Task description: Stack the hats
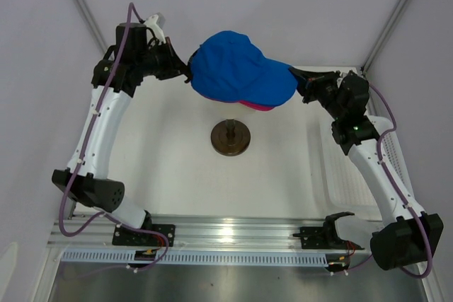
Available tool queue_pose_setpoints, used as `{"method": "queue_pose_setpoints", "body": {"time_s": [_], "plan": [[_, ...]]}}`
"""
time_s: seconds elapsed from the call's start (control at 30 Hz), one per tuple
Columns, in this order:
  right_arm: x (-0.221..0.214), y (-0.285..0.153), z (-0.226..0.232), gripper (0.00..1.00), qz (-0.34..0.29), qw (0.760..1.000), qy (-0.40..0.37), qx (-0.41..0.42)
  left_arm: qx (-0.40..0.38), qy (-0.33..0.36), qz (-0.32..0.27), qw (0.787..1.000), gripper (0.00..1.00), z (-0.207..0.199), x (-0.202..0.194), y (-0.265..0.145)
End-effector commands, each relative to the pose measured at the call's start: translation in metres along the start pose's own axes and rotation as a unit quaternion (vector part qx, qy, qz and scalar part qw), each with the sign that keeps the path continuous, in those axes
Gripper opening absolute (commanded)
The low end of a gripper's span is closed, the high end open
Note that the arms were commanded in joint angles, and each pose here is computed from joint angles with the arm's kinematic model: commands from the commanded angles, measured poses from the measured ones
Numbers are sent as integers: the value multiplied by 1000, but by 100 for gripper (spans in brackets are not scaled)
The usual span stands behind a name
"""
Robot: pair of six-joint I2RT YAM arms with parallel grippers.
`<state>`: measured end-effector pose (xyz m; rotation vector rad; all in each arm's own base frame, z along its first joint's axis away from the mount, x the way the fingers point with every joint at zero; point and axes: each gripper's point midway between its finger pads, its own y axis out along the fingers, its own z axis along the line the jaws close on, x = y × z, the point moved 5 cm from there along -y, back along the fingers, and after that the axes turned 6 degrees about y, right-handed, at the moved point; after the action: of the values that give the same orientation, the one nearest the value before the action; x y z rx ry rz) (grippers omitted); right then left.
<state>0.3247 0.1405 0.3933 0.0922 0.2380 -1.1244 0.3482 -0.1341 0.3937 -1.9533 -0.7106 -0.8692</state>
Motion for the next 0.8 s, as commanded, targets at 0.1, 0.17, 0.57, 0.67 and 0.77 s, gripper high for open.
{"method": "queue_pose_setpoints", "body": {"time_s": [0.1, 0.17, 0.57, 0.67, 0.77], "plan": [[9, 3, -15, 0, 5, 999, -25, -23, 1, 2, 10, 1000, 1, 6, -16, 11], [11, 2, -15, 1, 3, 999, -28, -23, 1, 0, 13, 1000, 1, 7, -20, 12], [7, 1, -5, 26, 34, 999, -41, 2, 17, 2, 6, 1000, 1, 17, -38, 10], [6, 1, -1, 25, 38, 998, -47, 7, 15, 6, -10, 1000, 1, 14, -32, 4], [4, 2, 2, 22, 45, 998, -50, 14, 17, 10, -26, 999, 1, 11, -24, -2]]}}
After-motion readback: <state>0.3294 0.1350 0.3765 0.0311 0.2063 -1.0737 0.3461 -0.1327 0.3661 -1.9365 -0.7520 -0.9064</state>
